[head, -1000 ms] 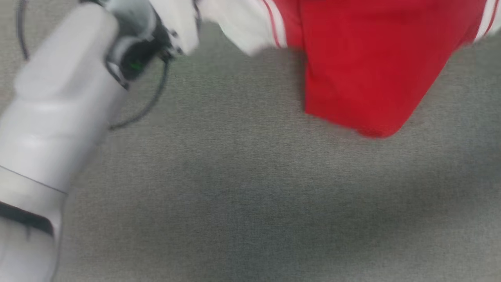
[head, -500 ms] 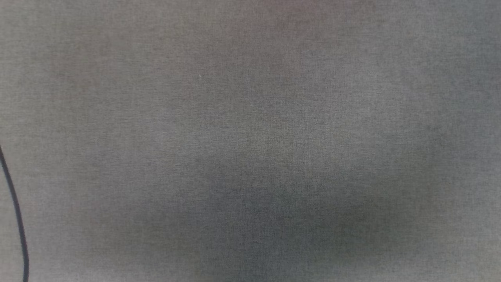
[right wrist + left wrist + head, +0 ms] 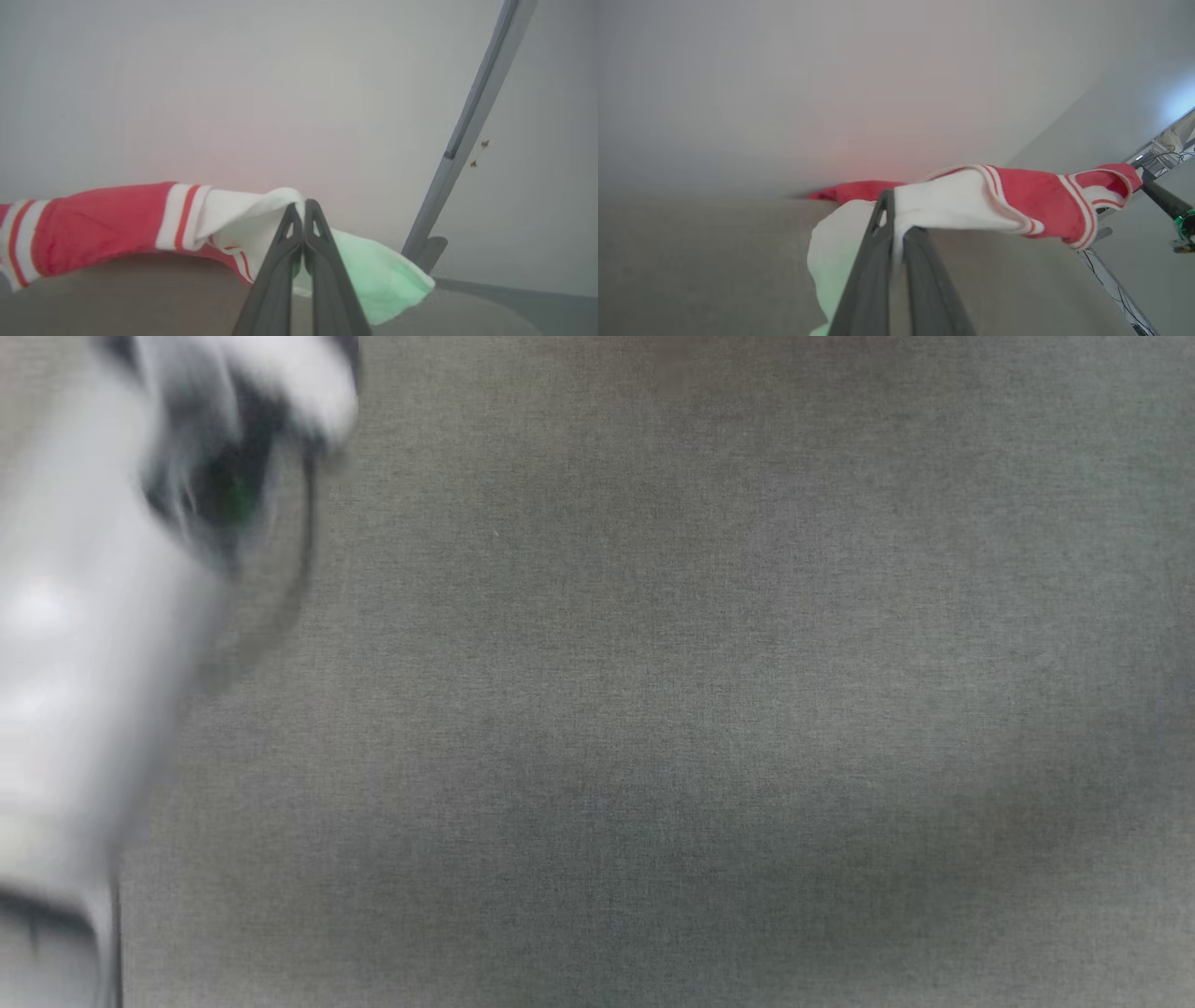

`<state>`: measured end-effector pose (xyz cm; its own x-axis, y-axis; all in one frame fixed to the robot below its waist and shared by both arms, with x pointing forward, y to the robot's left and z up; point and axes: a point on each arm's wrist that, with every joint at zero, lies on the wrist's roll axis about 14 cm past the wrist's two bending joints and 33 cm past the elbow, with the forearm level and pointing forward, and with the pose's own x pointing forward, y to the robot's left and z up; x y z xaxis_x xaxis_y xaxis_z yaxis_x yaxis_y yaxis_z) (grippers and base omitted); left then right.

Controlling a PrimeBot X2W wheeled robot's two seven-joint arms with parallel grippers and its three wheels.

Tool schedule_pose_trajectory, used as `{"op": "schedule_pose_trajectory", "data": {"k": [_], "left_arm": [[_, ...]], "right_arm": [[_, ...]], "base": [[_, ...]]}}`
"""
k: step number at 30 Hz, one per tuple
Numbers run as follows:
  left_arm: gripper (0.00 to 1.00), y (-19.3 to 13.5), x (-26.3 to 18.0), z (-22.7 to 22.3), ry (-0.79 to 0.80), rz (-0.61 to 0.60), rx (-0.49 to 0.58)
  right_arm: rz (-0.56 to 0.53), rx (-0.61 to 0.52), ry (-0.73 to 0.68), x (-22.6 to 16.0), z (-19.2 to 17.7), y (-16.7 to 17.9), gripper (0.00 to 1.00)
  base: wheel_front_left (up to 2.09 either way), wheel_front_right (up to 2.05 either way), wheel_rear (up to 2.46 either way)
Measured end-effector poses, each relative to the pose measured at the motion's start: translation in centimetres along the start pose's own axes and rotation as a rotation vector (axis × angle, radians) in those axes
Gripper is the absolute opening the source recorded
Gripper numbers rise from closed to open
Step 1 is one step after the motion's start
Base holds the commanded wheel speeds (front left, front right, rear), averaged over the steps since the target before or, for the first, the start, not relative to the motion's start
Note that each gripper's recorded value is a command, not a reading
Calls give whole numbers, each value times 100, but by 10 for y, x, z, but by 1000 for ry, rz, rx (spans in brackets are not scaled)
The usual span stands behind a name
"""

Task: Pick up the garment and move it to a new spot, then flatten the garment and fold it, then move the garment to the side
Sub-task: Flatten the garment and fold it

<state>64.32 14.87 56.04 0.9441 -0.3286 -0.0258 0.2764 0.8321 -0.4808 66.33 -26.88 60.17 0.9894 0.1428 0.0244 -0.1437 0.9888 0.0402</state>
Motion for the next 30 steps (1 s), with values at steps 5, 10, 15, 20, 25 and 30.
{"op": "schedule_pose_trajectory", "data": {"k": [5, 10, 15, 20, 25, 30], "left_arm": [[0, 19, -68, -99, 216, 17, -140], [0, 19, -132, -146, 336, 33, -225], [0, 12, -180, -166, 417, 28, -249], [0, 6, -226, -178, 491, 27, -269], [0, 2, -270, -189, 569, 40, -299], [0, -6, -290, -189, 582, 44, -308]], "right_arm": [[71, 43, 222, -51, -81, 9, 0], [118, 91, 422, -118, -136, 15, 0], [150, 167, 591, -184, -169, 26, 0], [185, 220, 756, -248, -189, 37, 0], [201, 274, 879, -298, -194, 44, 0], [199, 310, 896, -316, -190, 47, 0]], "base": [[0, 0, 0], [0, 0, 0], [0, 0, 0], [0, 0, 0], [0, 0, 0], [0, 0, 0]]}}
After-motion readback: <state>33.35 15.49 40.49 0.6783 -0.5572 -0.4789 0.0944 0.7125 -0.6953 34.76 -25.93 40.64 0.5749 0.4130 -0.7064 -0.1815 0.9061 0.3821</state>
